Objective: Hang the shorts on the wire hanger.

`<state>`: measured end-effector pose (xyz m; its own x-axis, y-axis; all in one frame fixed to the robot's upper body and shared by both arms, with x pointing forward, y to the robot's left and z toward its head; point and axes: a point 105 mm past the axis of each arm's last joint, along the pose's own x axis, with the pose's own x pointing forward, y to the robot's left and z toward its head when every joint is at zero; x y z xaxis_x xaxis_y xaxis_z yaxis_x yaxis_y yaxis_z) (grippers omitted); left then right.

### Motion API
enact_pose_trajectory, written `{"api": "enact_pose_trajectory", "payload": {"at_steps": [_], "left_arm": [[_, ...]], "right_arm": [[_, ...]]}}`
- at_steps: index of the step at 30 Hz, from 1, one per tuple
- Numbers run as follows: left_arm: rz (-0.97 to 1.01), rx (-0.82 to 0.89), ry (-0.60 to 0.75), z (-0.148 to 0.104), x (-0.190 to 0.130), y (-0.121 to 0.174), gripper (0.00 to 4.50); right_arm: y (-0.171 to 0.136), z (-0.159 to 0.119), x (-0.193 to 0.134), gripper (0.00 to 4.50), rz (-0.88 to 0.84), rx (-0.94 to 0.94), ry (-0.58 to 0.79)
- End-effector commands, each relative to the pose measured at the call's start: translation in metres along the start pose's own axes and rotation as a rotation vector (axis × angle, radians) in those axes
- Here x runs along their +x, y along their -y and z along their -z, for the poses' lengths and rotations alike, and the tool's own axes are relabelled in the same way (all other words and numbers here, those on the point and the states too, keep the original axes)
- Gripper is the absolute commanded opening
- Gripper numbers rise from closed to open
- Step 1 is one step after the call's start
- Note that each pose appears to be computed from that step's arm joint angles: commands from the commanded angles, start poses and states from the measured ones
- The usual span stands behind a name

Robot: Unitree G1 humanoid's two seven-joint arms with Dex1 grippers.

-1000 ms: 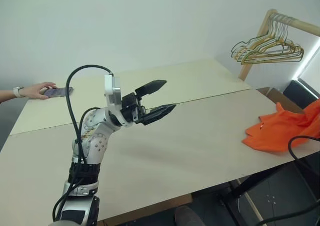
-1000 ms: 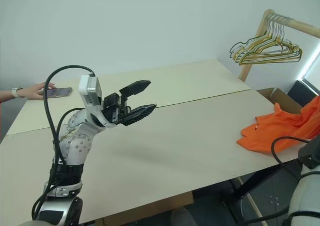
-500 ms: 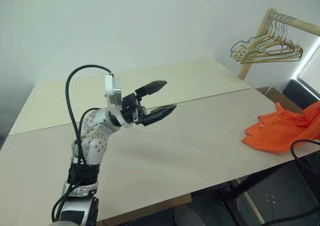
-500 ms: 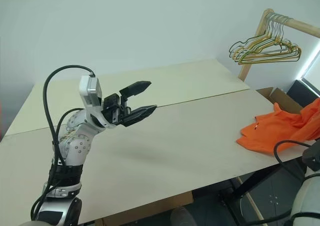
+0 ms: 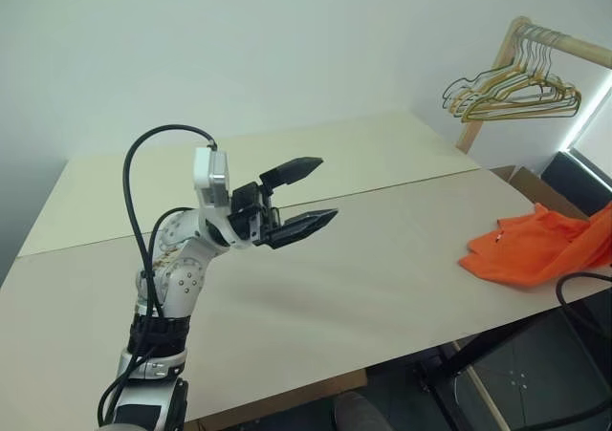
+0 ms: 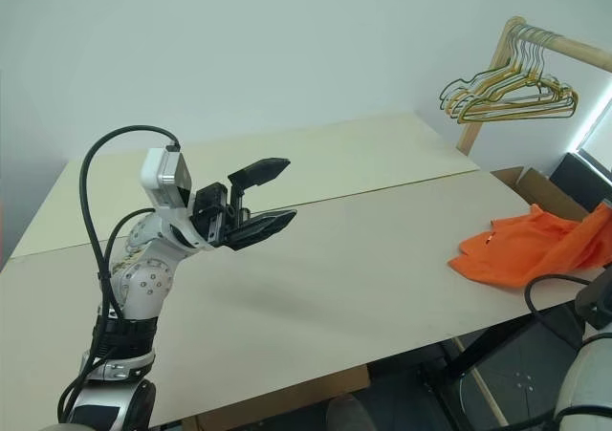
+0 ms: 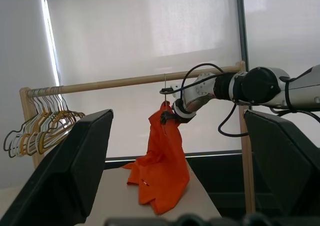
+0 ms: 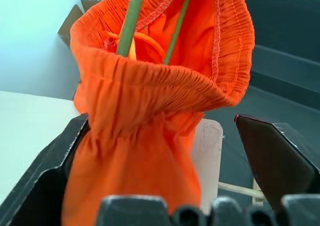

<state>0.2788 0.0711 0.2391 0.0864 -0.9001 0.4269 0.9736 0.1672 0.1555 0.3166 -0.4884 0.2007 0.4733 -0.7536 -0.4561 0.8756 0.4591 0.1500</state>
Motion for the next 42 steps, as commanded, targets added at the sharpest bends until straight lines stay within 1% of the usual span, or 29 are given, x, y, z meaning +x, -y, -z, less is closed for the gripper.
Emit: {"api": "enact_pose_trajectory", "payload": {"at_steps": [1, 4, 6, 8, 12, 14, 18, 21, 24, 28, 31, 33, 35, 38, 39, 40, 42], "left_arm": [[0.001, 0.051, 0.019, -0.008, 0.001, 0.001, 4.50], [-0.005, 0.053, 0.016, -0.007, 0.001, 0.000, 4.50], [-0.009, 0.055, 0.015, -0.006, 0.001, -0.001, 4.50], [-0.010, 0.056, 0.013, -0.006, 0.000, -0.001, 4.50], [-0.009, 0.055, 0.009, -0.005, 0.000, -0.001, 4.50], [-0.005, 0.057, 0.007, -0.005, 0.000, -0.001, 4.50], [-0.002, 0.058, 0.007, -0.005, 0.001, -0.001, 4.50], [0.000, 0.061, 0.009, -0.005, 0.001, -0.001, 4.50], [-0.004, 0.065, 0.006, -0.005, 0.001, -0.002, 4.50], [-0.042, 0.088, -0.029, -0.007, -0.010, -0.004, 4.50], [-0.101, 0.118, -0.094, -0.010, -0.029, -0.007, 4.50], [-0.132, 0.125, -0.122, -0.012, -0.038, -0.008, 4.50], [-0.189, 0.138, -0.180, -0.011, -0.055, -0.009, 4.50], [-0.263, 0.144, -0.270, -0.009, -0.073, -0.011, 4.50], [-0.280, 0.152, -0.290, -0.010, -0.077, -0.011, 4.50], [-0.290, 0.158, -0.302, -0.010, -0.080, -0.010, 4.50], [-0.325, 0.160, -0.348, -0.012, -0.089, -0.009, 4.50]], "right_arm": [[-0.003, -0.019, -0.006, 4.46, -0.012, 0.016, 0.069], [-0.004, -0.026, -0.008, 4.46, -0.001, -0.022, 0.105], [-0.001, -0.039, -0.012, 4.46, 0.071, -0.150, 0.203], [-0.002, -0.053, -0.017, 4.46, 0.126, -0.234, 0.289], [-0.002, -0.074, -0.029, 4.46, 0.207, -0.291, 0.399], [-0.004, -0.090, -0.039, 4.46, 0.220, -0.308, 0.470], [-0.019, -0.108, -0.052, 4.46, 0.171, -0.334, 0.573], [-0.037, -0.122, -0.067, 4.46, 0.111, -0.358, 0.681], [-0.056, -0.129, -0.079, 4.46, 0.031, -0.398, 0.777], [-0.097, -0.130, -0.105, 4.46, -0.182, -0.515, 0.928], [-0.133, -0.115, -0.131, 4.46, -0.417, -0.623, 1.014], [-0.146, -0.103, -0.142, 4.46, -0.515, -0.676, 1.035], [-0.171, -0.071, -0.157, 4.46, -0.727, -0.735, 1.004], [-0.198, -0.008, -0.188, 4.46, -1.034, -0.941, 0.973], [-0.201, 0.013, -0.198, 4.46, -1.120, -1.013, 0.969], [-0.202, 0.026, -0.205, 4.46, -1.173, -1.055, 0.963], [-0.204, 0.065, -0.223, 4.46, -1.343, -1.140, 0.908]]}}
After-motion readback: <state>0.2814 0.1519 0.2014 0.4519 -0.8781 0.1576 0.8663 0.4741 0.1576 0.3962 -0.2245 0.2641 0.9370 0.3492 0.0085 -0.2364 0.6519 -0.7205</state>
